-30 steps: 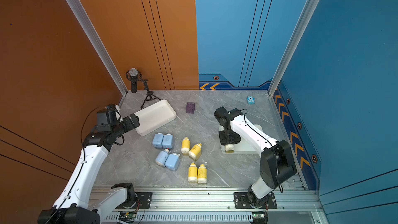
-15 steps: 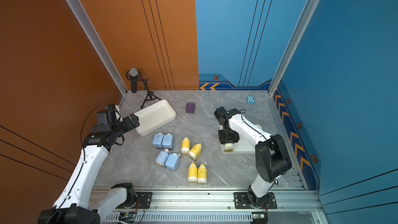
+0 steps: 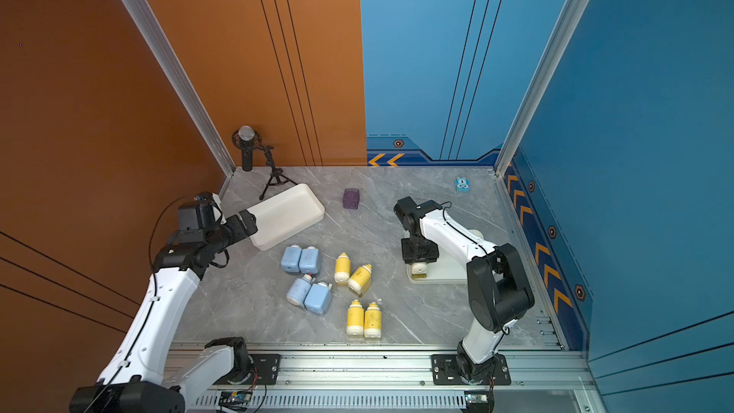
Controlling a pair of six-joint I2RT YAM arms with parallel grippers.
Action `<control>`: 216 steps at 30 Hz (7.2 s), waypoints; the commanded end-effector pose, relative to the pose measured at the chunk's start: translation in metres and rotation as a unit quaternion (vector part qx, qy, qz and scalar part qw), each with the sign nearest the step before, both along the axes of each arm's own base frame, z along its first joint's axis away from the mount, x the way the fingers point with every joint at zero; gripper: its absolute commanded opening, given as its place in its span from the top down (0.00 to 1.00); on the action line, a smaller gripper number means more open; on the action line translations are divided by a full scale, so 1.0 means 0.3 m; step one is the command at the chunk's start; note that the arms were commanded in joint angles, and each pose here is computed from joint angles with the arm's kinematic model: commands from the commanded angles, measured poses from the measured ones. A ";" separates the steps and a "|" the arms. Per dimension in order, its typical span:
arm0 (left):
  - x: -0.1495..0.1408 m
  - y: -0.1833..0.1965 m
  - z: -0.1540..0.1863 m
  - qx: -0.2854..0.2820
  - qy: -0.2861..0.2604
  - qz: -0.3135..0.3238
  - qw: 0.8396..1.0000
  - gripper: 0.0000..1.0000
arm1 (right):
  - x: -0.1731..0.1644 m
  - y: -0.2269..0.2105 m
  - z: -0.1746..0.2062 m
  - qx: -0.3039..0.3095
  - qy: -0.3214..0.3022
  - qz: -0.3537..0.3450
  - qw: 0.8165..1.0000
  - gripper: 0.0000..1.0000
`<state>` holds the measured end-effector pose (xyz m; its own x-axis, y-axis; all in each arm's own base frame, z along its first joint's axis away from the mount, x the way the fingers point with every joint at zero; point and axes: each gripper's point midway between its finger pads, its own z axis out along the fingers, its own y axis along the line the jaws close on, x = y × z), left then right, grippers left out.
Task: Place the pencil sharpeners by color into the storage box
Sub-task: Place the pencil sharpener in the storage box, then pick up the pencil sharpener from the center of the board, then place the pencil sharpener in the storage box.
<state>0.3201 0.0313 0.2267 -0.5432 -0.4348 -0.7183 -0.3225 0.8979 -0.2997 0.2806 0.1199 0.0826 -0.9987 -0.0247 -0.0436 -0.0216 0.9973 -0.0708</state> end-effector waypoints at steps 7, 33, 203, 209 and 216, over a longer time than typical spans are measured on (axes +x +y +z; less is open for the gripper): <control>-0.010 -0.007 -0.023 0.005 0.011 -0.006 1.000 0.02 | -0.019 0.000 -0.057 0.004 0.010 -0.022 1.000 0.73; -0.009 -0.004 -0.025 0.007 0.012 -0.005 1.000 0.02 | -0.019 -0.005 -0.072 0.000 0.009 -0.026 1.000 0.48; -0.004 -0.023 -0.026 -0.011 0.011 -0.015 1.000 0.02 | -0.005 -0.238 0.176 -0.050 0.018 0.018 0.998 0.68; -0.003 -0.024 -0.031 -0.010 0.014 -0.016 1.000 0.02 | 0.013 -0.232 0.144 -0.045 0.021 0.011 0.999 0.68; -0.004 -0.028 -0.029 -0.006 0.013 -0.018 1.000 0.02 | 0.026 -0.223 0.104 -0.039 0.030 -0.004 0.999 0.68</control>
<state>0.3222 0.0274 0.2213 -0.5621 -0.4356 -0.7031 -0.3121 0.8989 -0.3074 0.2864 0.0534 0.1215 -0.9991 -0.0407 0.0067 -0.0413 0.9874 -0.1528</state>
